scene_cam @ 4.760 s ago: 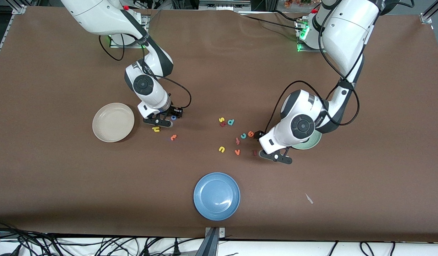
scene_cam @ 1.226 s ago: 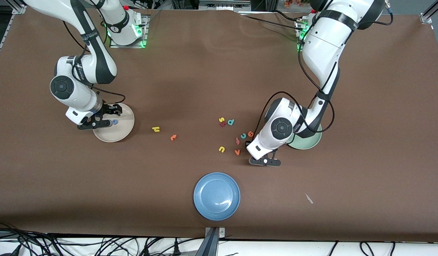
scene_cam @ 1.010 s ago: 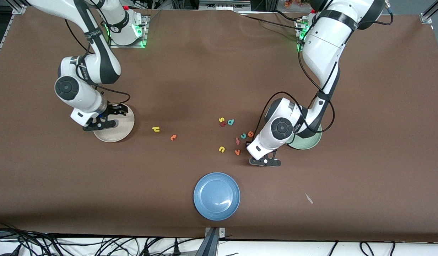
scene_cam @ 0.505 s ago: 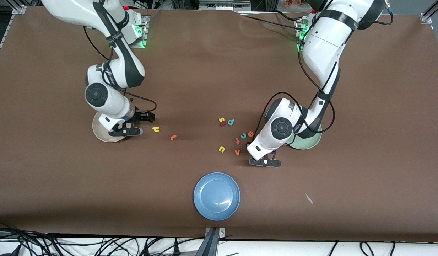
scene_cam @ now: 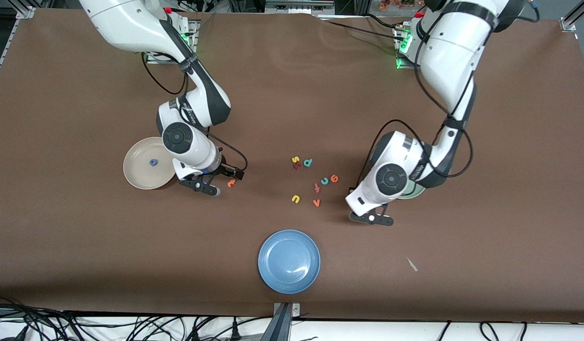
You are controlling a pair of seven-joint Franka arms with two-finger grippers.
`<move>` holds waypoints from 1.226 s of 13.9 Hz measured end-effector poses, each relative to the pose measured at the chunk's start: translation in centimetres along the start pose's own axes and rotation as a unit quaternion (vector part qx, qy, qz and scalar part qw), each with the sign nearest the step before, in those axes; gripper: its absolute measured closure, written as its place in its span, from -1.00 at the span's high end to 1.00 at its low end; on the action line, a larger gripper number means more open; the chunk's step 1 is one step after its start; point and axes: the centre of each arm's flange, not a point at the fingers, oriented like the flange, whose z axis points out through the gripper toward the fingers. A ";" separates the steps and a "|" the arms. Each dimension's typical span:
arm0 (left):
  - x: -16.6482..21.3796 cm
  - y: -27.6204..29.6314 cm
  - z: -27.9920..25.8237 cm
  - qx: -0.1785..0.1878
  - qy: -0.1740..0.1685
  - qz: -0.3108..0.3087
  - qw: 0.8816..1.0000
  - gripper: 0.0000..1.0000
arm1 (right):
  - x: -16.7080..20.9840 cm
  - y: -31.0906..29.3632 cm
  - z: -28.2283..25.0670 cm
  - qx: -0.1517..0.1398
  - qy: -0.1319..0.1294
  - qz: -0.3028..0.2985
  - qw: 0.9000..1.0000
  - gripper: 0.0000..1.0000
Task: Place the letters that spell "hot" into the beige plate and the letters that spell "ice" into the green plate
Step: 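Carry the pink l onto the green plate while the right gripper returns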
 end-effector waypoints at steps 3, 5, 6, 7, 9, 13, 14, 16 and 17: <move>-2.7 -4.5 0.6 0.002 -0.039 0.025 0.999 -0.86 | 0.9 -0.3 1.9 -0.003 -0.006 0.043 0.999 1.00; -4.6 -5.6 2.3 0.003 -0.064 0.024 0.998 -0.86 | 0.3 -1.1 3.1 -0.008 -0.010 0.059 0.998 1.00; -5.5 -5.8 2.7 0.004 -0.073 0.024 0.997 -0.86 | 0.1 -1.3 3.5 -0.010 -0.012 0.065 0.998 1.00; -6.2 -6.0 3.1 0.005 -0.080 0.023 0.997 -0.86 | 0.0 -1.4 3.8 -0.011 -0.013 0.068 0.998 0.99; -7.1 -6.0 4.2 0.005 -0.092 0.025 0.995 -0.56 | 0.0 -1.3 4.4 -0.011 -0.014 0.069 0.997 0.94; -7.0 -5.8 4.1 0.004 -0.086 0.027 0.996 0.30 | 0.4 -1.0 5.4 -0.011 -0.011 0.073 0.997 0.67; -6.8 -5.7 3.5 0.003 -0.080 0.027 0.996 0.52 | 0.5 -1.0 5.4 -0.010 -0.011 0.073 0.997 0.52; -6.6 -4.1 2.4 -0.007 -0.070 0.032 0.997 0.94 | 0.6 -1.0 5.2 -0.010 -0.009 0.072 0.997 0.07; -6.7 -2.6 2.0 -0.019 -0.068 0.030 0.997 1.00 | 0.7 -1.0 5.2 -0.009 -0.008 0.072 0.997 0.07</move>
